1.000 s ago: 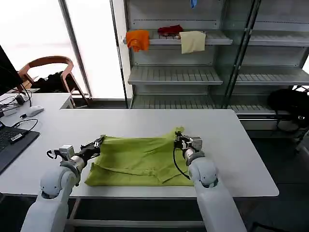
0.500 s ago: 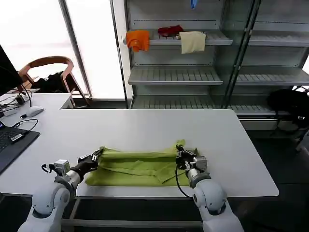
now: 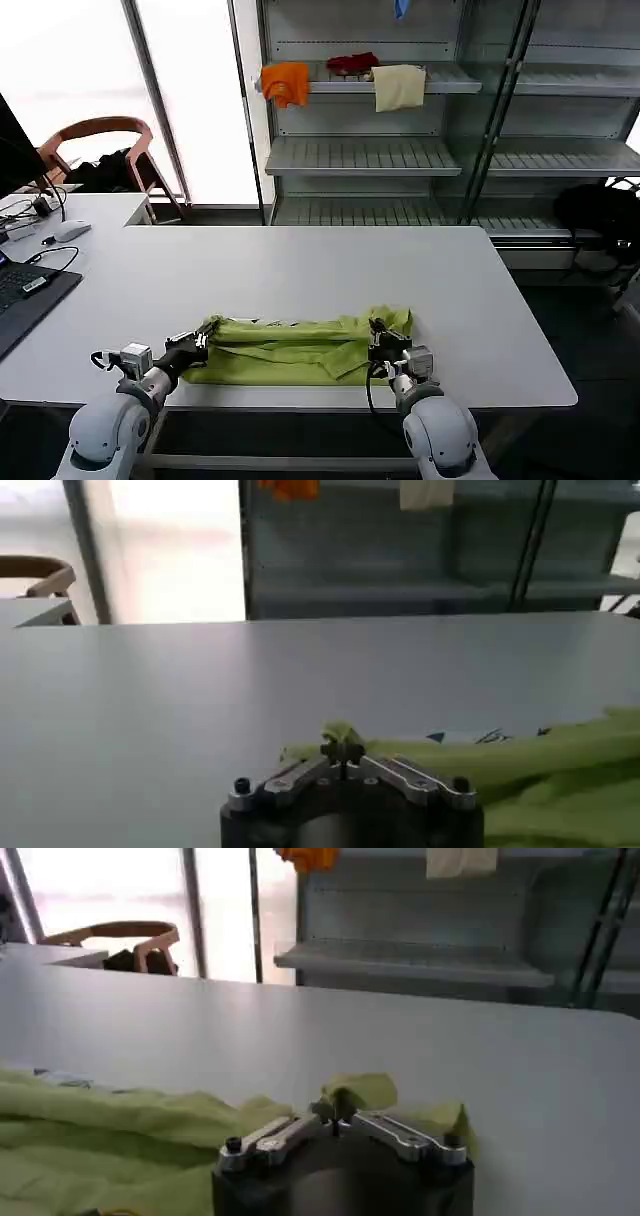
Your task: Fold and organize the clothes.
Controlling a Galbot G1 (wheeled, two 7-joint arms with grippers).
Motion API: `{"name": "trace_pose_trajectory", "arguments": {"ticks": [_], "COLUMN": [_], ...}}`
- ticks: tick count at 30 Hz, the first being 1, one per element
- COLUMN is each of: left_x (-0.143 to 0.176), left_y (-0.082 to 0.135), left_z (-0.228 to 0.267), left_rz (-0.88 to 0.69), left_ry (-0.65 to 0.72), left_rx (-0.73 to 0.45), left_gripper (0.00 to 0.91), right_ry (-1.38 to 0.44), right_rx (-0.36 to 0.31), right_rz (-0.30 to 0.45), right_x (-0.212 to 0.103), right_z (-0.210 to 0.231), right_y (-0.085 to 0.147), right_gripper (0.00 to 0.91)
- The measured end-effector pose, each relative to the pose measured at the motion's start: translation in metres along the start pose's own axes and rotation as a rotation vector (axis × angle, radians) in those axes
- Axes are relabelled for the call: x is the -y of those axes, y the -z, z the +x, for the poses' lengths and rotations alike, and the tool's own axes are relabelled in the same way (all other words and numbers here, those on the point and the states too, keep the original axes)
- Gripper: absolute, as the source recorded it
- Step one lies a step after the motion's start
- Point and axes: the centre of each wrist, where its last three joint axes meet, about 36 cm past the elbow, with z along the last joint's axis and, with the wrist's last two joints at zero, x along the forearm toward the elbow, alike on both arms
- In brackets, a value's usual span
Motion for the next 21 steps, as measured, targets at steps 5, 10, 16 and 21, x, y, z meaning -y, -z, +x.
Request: {"name": "trace_pose_trajectory", "arguments": {"ticks": [5, 10, 16, 21], "left_x": [-0.0004, 0.003, 0.0048, 0.0058], "left_y": [-0.0024, -0.0042, -0.0062, -0.0074], "left_z": [0.0009, 0.0017, 0.0014, 0.0032], "left_rz": [-0.013, -0.024, -0.04, -0.036], "left_ry": [0.015, 0.023, 0.043, 0.057], "left_rx": [-0.008, -0.012, -0.021, -0.017], "left_gripper": [0.01, 0.01, 0.02, 0.907], "right_ry": [-0.034, -0.081, -0.117, -0.128], "right_rx": [-0.016, -0.022, -0.021, -0.012], "right_rz": [0.035, 0.084, 0.123, 0.128], "right_x": [-0.002, -0.0009, 0.0024, 0.0044], "right_z": [0.0025, 0.0046, 0.0057, 0.0085], "right_y": [-0.0062, -0.009, -0.0093, -0.0071], "right_gripper": [0.907, 0.907, 0.907, 0.907]}}
